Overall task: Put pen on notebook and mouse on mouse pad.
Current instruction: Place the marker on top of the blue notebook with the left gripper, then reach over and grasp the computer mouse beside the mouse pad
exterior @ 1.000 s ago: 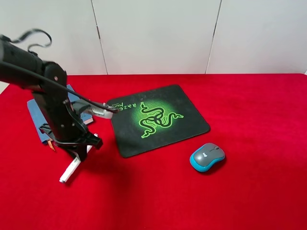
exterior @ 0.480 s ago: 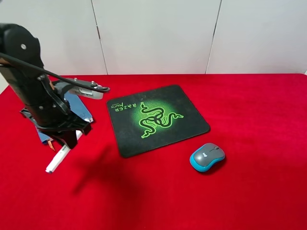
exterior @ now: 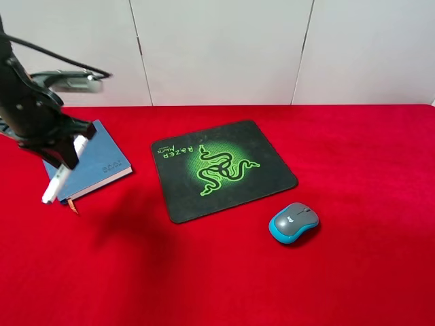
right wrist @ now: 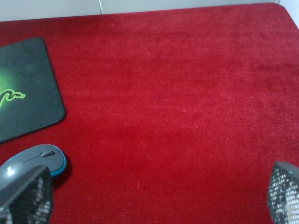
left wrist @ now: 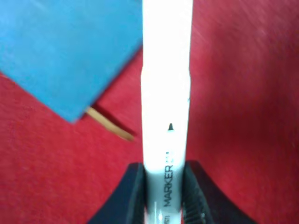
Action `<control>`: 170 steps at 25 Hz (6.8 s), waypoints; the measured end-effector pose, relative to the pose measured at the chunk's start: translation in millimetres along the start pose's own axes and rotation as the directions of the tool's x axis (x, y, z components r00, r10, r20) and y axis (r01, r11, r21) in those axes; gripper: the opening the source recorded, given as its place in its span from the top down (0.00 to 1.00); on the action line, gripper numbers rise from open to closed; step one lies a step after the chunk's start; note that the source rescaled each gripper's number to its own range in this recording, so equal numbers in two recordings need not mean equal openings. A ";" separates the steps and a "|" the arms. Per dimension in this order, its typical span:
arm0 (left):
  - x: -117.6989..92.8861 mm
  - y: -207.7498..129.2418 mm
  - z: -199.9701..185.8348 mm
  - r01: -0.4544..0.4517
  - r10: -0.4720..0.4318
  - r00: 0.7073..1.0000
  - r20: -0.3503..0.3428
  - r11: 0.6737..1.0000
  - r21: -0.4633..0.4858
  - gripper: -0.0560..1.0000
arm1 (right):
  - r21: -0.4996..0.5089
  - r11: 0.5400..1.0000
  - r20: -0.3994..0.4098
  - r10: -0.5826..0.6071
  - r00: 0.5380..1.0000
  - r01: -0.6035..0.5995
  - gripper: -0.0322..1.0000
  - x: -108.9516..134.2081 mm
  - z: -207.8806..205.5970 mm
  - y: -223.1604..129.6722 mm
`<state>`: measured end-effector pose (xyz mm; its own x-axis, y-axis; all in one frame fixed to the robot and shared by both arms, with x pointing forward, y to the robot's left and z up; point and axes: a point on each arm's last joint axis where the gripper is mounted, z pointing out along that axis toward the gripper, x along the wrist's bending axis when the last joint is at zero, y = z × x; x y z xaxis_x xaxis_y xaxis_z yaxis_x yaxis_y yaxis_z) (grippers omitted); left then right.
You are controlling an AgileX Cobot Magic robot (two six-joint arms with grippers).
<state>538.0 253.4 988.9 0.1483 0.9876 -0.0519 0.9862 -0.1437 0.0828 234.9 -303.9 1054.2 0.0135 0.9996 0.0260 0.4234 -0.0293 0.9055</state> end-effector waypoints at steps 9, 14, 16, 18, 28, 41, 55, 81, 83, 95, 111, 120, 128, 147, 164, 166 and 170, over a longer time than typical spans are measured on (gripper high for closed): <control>28.6 46.5 20.4 0.077 -0.077 0.997 -0.006 0.997 0.023 0.95 | 0.000 1.000 0.000 0.000 1.000 0.000 0.00 0.0 0.0 0.0; 50.2 64.4 28.8 0.130 -0.130 0.992 -0.009 0.991 0.023 0.95 | 0.000 1.000 0.000 0.000 1.000 0.000 0.00 0.0 0.0 0.0; 58.8 69.2 36.9 0.150 -0.150 0.989 -0.011 0.988 0.037 0.95 | 0.000 1.000 0.000 0.000 1.000 0.000 0.00 0.0 0.0 0.0; 66.7 72.0 47.6 0.168 -0.167 0.986 -0.013 0.984 0.058 0.95 | 0.000 1.000 0.000 0.000 1.000 0.000 0.00 0.0 0.0 0.0; 77.8 79.9 76.1 0.193 -0.192 0.981 -0.016 0.979 0.063 0.95 | 0.000 1.000 0.000 0.000 1.000 0.000 0.00 0.0 0.0 0.0; 78.8 86.6 71.3 0.191 -0.191 0.981 -0.017 0.981 0.025 0.89 | 0.000 1.000 0.000 0.000 1.000 0.000 0.00 0.0 0.0 0.0; 78.5 87.8 63.4 0.186 -0.186 0.982 -0.017 0.983 -0.007 0.01 | 0.000 1.000 0.000 0.000 1.000 0.000 0.00 0.0 0.0 0.0; 43.8 -19.5 -135.6 0.185 -0.190 0.982 -0.006 0.963 -0.198 0.00 | 0.000 1.000 0.000 0.000 1.000 0.000 0.00 0.0 0.0 0.0; 39.4 -39.4 -144.2 0.182 -0.189 0.982 -0.006 0.957 -0.226 0.00 | 0.000 1.000 0.000 0.000 1.000 0.000 0.00 0.0 0.0 0.0; 16.2 -161.7 -144.4 0.179 -0.191 0.982 -0.003 0.924 -0.337 0.01 | 0.000 1.000 0.000 0.000 1.000 0.000 0.00 0.0 0.0 0.0; -10.5 -303.2 -107.2 0.154 -0.177 0.983 0.040 0.704 -0.693 0.02 | 0.000 1.000 0.000 0.000 1.000 0.000 0.00 0.0 0.0 0.0; -19.0 -319.0 -90.5 -0.010 -0.015 1.000 -0.026 0.664 -0.748 0.00 | 0.000 1.000 0.000 0.000 1.000 0.000 0.00 0.0 0.0 0.0; -16.5 -306.5 -75.8 -0.003 -0.014 1.000 -0.016 0.644 -0.765 0.00 | 0.000 1.000 0.000 0.000 1.000 0.000 0.00 0.0 0.0 0.0; -15.5 -307.8 -75.8 -0.021 -0.013 0.999 -0.038 0.638 -0.769 0.00 | 0.000 1.000 0.000 0.000 1.000 0.000 0.00 0.0 0.0 0.0; -15.5 -307.8 -75.8 -0.021 -0.013 0.999 -0.038 0.638 -0.769 0.00 | 0.000 1.000 0.000 0.000 1.000 0.000 0.00 0.0 0.0 0.0; -15.5 -307.8 -75.8 -0.021 -0.013 0.999 -0.038 0.638 -0.769 0.00 | 0.000 1.000 -0.004 0.002 1.000 -0.002 0.00 0.3 0.0 0.0; -15.5 -307.8 -75.8 -0.021 -0.013 0.999 -0.038 0.638 -0.769 0.00 | 0.001 1.000 -0.015 0.009 1.000 -0.009 0.00 1.4 0.0 -0.1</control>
<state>226.6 287.0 1039.7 0.1323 0.9911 -0.0150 0.5692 -0.0636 0.8197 234.9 -302.5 1054.2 0.0038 0.9992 0.0405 0.4245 -0.0383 0.9046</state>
